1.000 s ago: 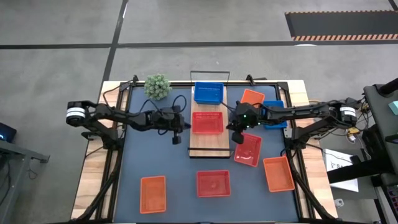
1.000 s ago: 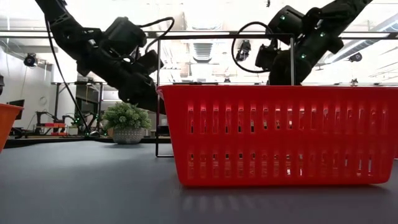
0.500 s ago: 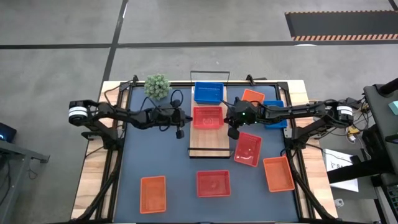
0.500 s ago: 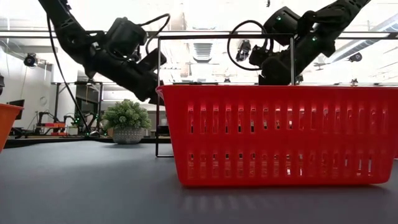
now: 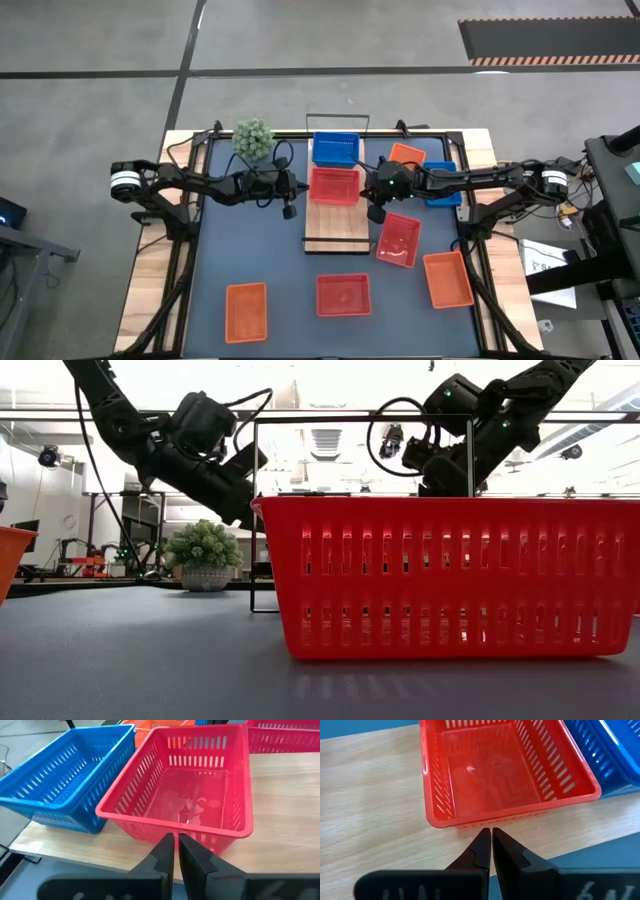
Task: Stack baskets on shelf by color
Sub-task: Put the left red bin on the shelf
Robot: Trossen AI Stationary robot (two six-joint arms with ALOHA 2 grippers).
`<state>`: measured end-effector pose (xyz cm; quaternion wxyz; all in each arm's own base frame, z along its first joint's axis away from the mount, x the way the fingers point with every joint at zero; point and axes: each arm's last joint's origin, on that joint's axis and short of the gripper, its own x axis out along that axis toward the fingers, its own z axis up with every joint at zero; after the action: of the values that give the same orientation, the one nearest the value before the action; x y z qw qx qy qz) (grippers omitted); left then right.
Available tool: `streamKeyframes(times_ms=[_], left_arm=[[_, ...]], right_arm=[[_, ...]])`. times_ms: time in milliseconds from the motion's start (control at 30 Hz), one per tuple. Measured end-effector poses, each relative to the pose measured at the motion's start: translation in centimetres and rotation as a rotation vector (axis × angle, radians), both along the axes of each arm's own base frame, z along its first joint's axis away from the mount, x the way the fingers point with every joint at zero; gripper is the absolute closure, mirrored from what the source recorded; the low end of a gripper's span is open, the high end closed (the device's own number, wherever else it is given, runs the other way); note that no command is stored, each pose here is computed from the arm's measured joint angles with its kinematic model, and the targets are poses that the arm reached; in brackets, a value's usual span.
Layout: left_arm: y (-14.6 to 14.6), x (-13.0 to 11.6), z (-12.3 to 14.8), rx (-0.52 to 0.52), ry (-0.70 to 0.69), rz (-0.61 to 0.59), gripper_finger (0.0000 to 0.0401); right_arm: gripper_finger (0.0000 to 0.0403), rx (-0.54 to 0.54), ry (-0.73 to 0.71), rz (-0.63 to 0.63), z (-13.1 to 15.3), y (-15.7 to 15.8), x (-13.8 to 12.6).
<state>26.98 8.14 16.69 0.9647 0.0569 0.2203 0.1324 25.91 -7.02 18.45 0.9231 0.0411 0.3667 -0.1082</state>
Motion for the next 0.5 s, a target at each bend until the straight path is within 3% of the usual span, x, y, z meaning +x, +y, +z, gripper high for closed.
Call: streamKeyframes(times_ms=[500], left_arm=[[-0.32,-0.02,-0.17,-0.079,-0.012,-0.023,0.0391]], right_arm=[[0.0394,-0.012,-0.006,-0.009,0.86,0.13,-0.61]])
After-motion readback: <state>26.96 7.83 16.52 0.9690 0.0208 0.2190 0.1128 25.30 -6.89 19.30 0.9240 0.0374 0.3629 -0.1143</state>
